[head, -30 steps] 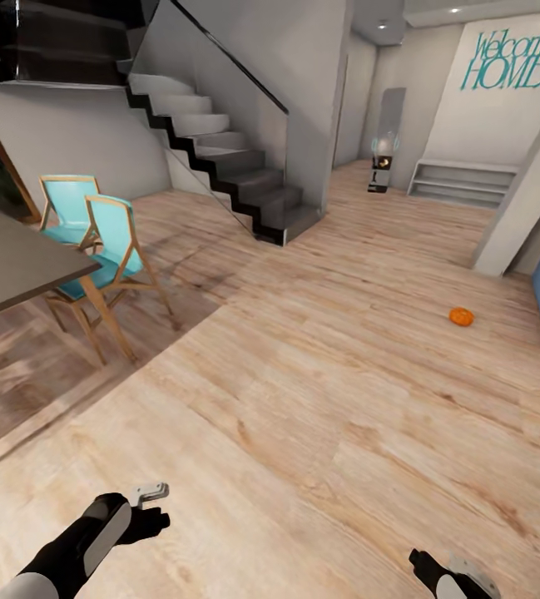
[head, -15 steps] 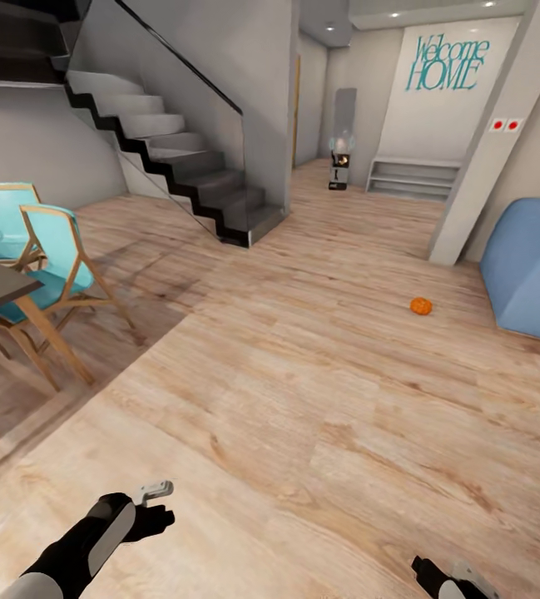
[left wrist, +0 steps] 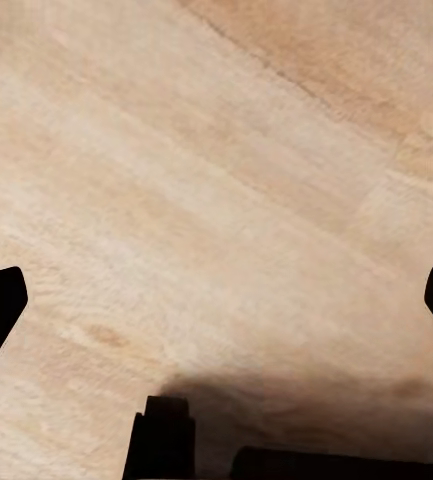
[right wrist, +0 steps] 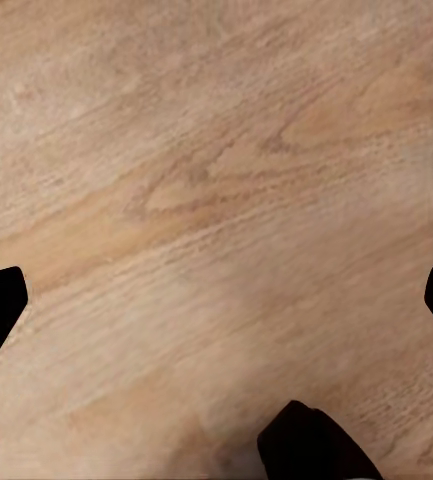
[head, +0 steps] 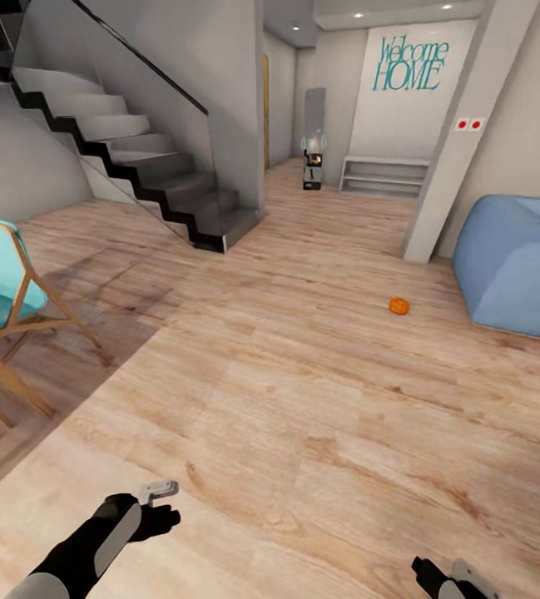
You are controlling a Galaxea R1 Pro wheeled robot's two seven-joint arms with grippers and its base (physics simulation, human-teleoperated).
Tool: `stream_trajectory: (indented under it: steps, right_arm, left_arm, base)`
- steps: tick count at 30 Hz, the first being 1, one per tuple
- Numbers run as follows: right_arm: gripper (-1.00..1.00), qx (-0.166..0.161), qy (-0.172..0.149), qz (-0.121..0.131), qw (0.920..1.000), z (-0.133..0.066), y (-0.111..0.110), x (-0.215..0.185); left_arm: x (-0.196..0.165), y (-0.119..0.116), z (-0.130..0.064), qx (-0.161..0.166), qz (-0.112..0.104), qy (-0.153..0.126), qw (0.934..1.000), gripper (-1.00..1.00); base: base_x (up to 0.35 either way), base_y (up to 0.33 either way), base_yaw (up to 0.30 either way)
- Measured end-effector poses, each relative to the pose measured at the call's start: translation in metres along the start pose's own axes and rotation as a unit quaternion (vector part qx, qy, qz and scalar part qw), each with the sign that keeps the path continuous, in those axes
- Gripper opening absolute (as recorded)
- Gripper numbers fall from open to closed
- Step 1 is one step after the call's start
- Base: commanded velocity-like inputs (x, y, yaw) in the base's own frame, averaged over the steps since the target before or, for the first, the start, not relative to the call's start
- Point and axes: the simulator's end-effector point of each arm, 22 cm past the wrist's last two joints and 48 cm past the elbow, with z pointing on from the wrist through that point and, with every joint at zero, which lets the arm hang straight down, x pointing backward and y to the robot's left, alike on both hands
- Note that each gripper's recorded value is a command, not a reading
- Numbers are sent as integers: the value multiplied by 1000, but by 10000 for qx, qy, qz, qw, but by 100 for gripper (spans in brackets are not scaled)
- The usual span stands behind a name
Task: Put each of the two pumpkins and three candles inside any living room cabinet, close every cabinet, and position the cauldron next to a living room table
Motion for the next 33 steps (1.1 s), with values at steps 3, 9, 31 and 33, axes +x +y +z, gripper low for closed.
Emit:
stream_trajectory:
  steps: [3, 9, 31, 33]
  right_arm:
    - [100, 6, 0, -4, 10000, 0, 0, 0]
    - [100, 15, -5, -40, 10000, 0, -1, 0]
    - [100, 69, 36, 8, 10000, 1, -6, 3]
    - [100, 66, 41, 9, 10000, 1, -6, 3]
  left_arm:
    - [2, -4, 1, -8, 143, -8, 9999, 100]
    - [4, -6, 2, -6, 214, -2, 9998, 100]
    - [6, -9, 2, 0, 252, 18, 9997, 100]
    - [6, -9, 2, -1, 253, 18, 9997, 100]
  base:
    - [350, 0, -3]
    - [350, 0, 0]
    - [350, 0, -73]
    - [350, 0, -274]
